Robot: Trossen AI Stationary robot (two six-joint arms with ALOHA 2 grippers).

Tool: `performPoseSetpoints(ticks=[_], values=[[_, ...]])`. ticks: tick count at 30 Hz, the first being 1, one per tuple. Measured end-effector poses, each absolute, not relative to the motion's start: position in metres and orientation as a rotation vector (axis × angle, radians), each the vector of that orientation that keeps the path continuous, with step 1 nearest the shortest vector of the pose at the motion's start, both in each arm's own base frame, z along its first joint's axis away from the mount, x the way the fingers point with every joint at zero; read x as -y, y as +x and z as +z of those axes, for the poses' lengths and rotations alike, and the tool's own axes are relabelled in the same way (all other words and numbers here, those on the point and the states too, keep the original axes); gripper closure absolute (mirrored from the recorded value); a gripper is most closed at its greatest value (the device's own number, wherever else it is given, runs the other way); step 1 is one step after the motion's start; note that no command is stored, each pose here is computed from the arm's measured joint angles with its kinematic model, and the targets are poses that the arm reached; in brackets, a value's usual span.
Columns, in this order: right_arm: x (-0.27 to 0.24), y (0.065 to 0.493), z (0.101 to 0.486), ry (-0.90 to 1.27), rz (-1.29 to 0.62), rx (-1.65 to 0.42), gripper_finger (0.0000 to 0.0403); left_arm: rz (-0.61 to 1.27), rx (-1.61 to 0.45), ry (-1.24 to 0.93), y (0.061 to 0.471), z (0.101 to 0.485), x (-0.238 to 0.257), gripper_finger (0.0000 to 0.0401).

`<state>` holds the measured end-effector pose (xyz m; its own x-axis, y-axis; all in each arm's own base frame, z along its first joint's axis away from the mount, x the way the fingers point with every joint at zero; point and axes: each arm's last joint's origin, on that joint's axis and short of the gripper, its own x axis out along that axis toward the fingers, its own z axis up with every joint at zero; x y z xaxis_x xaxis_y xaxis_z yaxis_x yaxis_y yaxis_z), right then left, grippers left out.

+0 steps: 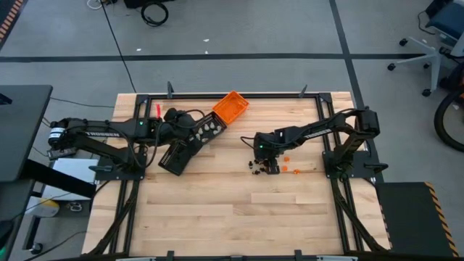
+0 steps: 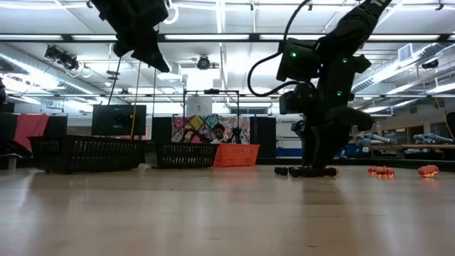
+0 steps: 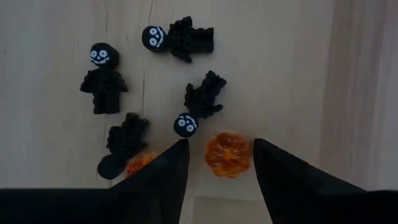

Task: Sort Halloween decoration
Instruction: Put the orange pumpkin toy into the orange bin

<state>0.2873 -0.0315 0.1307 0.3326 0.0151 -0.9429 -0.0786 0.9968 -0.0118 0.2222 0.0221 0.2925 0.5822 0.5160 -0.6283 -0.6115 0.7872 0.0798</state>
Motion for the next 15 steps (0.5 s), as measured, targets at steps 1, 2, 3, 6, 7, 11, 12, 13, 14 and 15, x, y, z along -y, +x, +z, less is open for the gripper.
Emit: performPoseSetpoints(ticks=[1,2,3,6,7,11,12,13,14,15], values=[[0.0314,0.2869,0.1301,-0.060,0.063,-1.231,0.0223,0.660,-0.684,-0.149,0.2221,0.2924,-0.0221,0.0401],[0.0313,0.2866,0.1295,-0.063,0.065,-1.230,0.0228,0.660,-0.684,-0.148,0.2221,0.2924,-0.0221,0.0401],[0.0313,0.2863,0.1289,-0.065,0.067,-1.228,0.0234,0.660,-0.686,-0.148,0.2220,0.2923,-0.0221,0.0401],[0.0311,0.2866,0.1286,-0.066,0.076,-1.224,0.0256,0.660,-0.690,-0.146,0.2218,0.2921,-0.0221,0.0401],[0.0309,0.2868,0.1286,-0.061,0.080,-1.221,0.0265,0.660,-0.691,-0.145,0.2217,0.2920,-0.0221,0.0401],[0.0303,0.2871,0.1284,-0.035,0.095,-1.212,0.0298,0.661,-0.701,-0.142,0.2210,0.2914,-0.0221,0.0401],[0.0303,0.2873,0.1284,-0.035,0.095,-1.210,0.0304,0.662,-0.703,-0.142,0.2209,0.2911,-0.0221,0.0401],[0.0304,0.2878,0.1284,-0.031,0.092,-1.206,0.0308,0.662,-0.703,-0.142,0.2209,0.2912,-0.0221,0.0401],[0.0304,0.2883,0.1284,-0.025,0.087,-1.202,0.0309,0.662,-0.702,-0.142,0.2209,0.2912,-0.0221,0.0401],[0.0305,0.2887,0.1284,-0.012,0.078,-1.198,0.0309,0.662,-0.703,-0.142,0.2209,0.2911,-0.0221,0.0401]])
